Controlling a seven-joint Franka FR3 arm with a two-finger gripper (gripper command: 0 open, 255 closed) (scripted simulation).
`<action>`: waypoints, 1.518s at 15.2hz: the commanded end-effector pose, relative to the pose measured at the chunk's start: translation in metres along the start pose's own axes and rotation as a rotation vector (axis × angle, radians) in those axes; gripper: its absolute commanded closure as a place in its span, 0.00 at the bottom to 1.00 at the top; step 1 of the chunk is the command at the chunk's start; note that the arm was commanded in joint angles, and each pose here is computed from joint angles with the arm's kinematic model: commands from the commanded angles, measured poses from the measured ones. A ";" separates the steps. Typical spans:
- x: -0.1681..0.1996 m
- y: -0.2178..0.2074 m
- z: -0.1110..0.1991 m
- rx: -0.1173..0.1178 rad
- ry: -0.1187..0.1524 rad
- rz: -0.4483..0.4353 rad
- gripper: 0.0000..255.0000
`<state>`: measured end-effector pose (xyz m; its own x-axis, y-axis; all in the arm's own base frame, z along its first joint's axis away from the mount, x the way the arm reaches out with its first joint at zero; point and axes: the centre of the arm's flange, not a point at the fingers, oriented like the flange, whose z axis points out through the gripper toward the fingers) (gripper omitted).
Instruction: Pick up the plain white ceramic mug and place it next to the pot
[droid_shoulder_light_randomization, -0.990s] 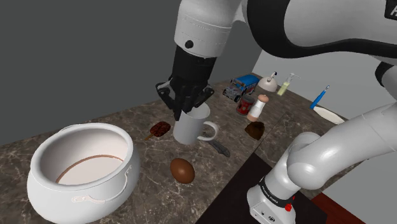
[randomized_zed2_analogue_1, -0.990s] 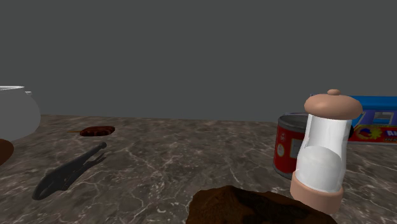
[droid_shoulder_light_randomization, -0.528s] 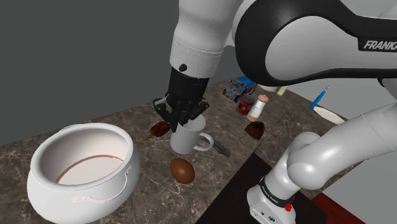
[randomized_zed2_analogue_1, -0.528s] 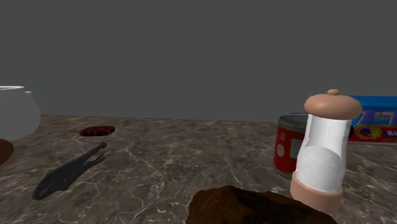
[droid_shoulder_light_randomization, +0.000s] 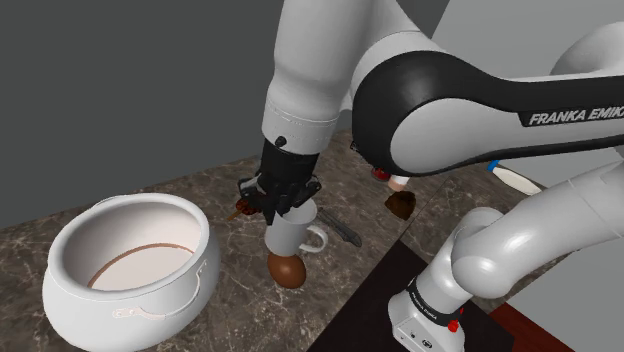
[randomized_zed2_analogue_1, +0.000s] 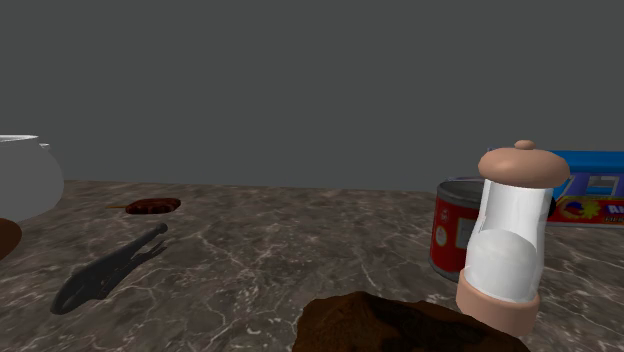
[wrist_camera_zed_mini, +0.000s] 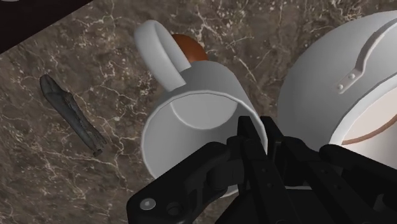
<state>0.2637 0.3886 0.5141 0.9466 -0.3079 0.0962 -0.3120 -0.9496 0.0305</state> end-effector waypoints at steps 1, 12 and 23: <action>-0.001 -0.001 0.011 0.000 0.000 0.000 1.00; -0.006 -0.002 0.068 0.000 0.000 0.000 1.00; -0.012 -0.004 0.126 0.000 0.000 0.000 1.00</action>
<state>0.2660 0.3926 0.3998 0.9460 -0.3062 0.1062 -0.3094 -0.9508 0.0151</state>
